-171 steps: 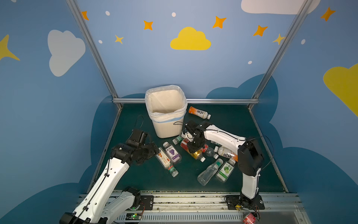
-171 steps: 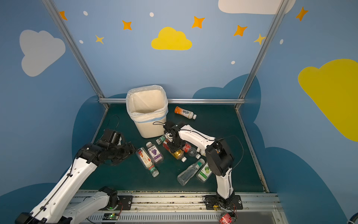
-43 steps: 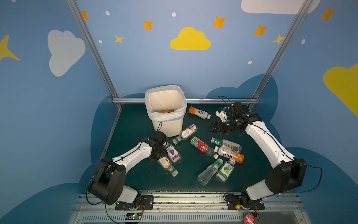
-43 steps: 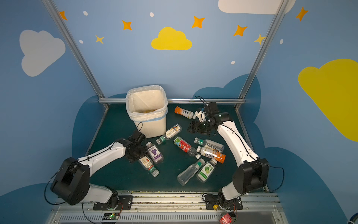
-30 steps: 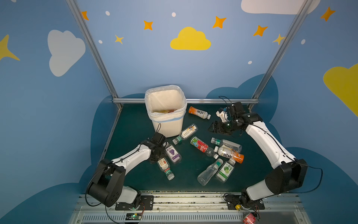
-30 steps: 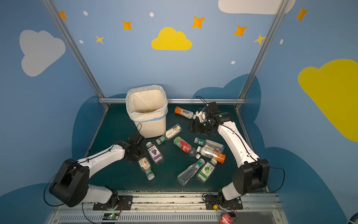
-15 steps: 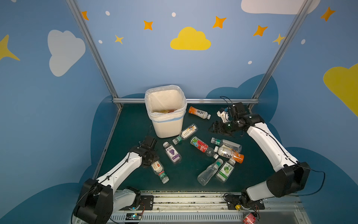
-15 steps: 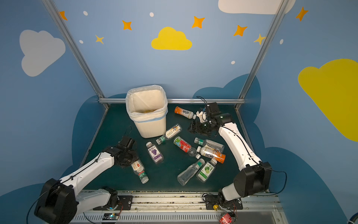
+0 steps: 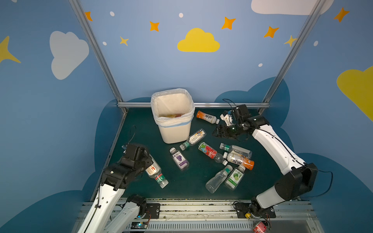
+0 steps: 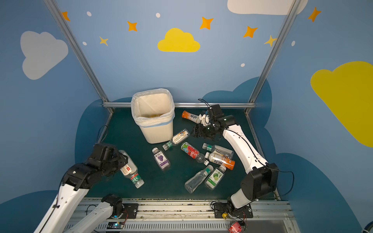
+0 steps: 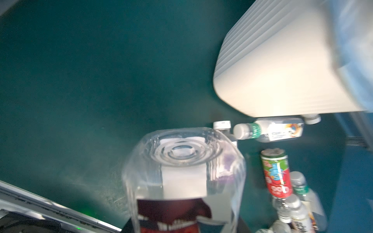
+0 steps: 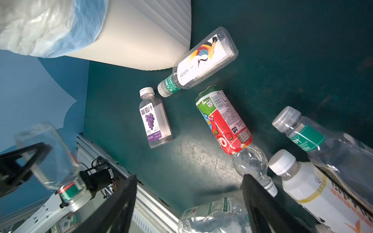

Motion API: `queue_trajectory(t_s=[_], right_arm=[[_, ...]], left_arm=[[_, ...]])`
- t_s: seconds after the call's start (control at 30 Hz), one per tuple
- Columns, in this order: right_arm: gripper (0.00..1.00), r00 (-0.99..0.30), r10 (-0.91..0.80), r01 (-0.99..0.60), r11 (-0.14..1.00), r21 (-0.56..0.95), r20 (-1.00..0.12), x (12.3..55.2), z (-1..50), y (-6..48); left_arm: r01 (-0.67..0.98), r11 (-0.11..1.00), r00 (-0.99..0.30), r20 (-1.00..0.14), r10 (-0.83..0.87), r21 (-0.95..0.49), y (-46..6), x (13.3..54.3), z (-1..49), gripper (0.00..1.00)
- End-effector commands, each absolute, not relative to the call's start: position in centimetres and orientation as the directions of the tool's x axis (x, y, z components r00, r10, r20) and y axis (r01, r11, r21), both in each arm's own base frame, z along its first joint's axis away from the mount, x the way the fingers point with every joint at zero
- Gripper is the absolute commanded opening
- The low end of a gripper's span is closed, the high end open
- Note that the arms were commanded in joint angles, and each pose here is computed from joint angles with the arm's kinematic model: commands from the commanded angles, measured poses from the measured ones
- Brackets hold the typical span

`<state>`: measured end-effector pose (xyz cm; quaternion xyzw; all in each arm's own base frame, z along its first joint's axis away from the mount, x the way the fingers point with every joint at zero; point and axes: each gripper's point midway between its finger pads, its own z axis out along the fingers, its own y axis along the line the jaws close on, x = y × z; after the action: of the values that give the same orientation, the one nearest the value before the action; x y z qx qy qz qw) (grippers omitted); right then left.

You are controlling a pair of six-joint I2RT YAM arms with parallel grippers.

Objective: Throw the plastic bottles in the bin
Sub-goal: Pick up the plastic bottle from the center of the table, then throw the plastic bottle into the trash bin.

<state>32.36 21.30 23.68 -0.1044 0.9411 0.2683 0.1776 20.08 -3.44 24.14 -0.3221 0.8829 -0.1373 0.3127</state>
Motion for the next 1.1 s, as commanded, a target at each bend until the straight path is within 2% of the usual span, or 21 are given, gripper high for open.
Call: queue_trajectory(t_s=[0.0,0.1,0.2,0.23,0.27,0.3,0.33,0.4,0.43,0.53,0.67,0.8,0.9,1.07], right_arm=[[0.83,-0.904,-0.115,-0.316,0.828,0.464,-0.411,32.7,24.6,22.1],[0.83,-0.897,-0.131,-0.339,0.817,0.467,-0.423,32.9,25.2,22.7],[0.83,-0.888,-0.139,-0.358,0.807,0.469,-0.438,32.9,25.8,22.9],[0.83,-0.887,-0.139,-0.359,0.807,0.469,-0.440,32.9,25.9,22.9],[0.83,-0.886,-0.138,-0.360,0.808,0.467,-0.443,32.9,25.9,22.8],[0.83,-0.885,-0.137,-0.360,0.807,0.467,-0.445,32.8,25.9,22.8],[0.83,-0.885,-0.138,-0.360,0.809,0.465,-0.445,32.7,25.9,22.7],[0.83,-0.882,-0.143,-0.361,0.817,0.449,-0.449,32.4,26.1,22.2],[0.83,-0.880,-0.140,-0.359,0.823,0.440,-0.455,32.4,26.1,21.9],[0.83,-0.879,-0.112,-0.335,0.837,0.433,-0.464,32.1,26.0,20.9],[0.83,-0.881,-0.085,-0.308,0.849,0.430,-0.465,32.0,25.7,19.6],[0.83,-0.882,-0.081,-0.303,0.853,0.426,-0.465,32.5,25.5,19.4],[0.83,-0.887,-0.090,-0.305,0.851,0.427,-0.454,32.6,25.3,19.6],[0.83,-0.906,-0.112,-0.294,0.861,0.414,-0.409,32.1,23.7,19.2]], left_arm=[[-0.409,0.793,-0.584,-0.538,-0.608,-0.452,-3.8,22.9,29.8,0.49],[-0.245,0.834,-0.530,-0.651,-0.543,-0.495,-5.6,28.7,38.5,0.48],[-0.120,0.873,-0.480,-0.742,-0.468,-0.473,-7.4,35.5,44.6,0.48],[-0.092,0.878,-0.471,-0.757,-0.453,-0.469,-8.1,37.6,45.9,0.51],[-0.052,0.883,-0.455,-0.776,-0.436,-0.466,-8.9,39.7,47.6,0.67],[-0.022,0.886,-0.440,-0.791,-0.425,-0.464,-9.5,41.6,48.9,0.96],[-0.009,0.888,-0.430,-0.800,-0.419,-0.460,-9.8,42.6,49.6,1.00],[0.008,0.884,-0.370,-0.822,-0.433,-0.468,-9.4,43.0,51.2,1.00],[-0.014,0.882,-0.387,-0.811,-0.439,-0.471,-9.2,43.5,50.4,1.00],[-0.038,0.885,-0.410,-0.801,-0.437,-0.464,-8.6,42.5,49.7,1.00],[-0.047,0.882,-0.375,-0.810,-0.451,-0.469,-7.3,38.4,49.5,1.00],[-0.038,0.878,-0.407,-0.795,-0.450,-0.477,-7.2,34.8,47.7,1.00],[-0.070,0.873,-0.490,-0.746,-0.451,-0.482,-7.4,32.6,43.6,1.00],[-0.096,0.896,-0.666,-0.641,-0.382,-0.434,-8.8,28.7,34.1,1.00]])
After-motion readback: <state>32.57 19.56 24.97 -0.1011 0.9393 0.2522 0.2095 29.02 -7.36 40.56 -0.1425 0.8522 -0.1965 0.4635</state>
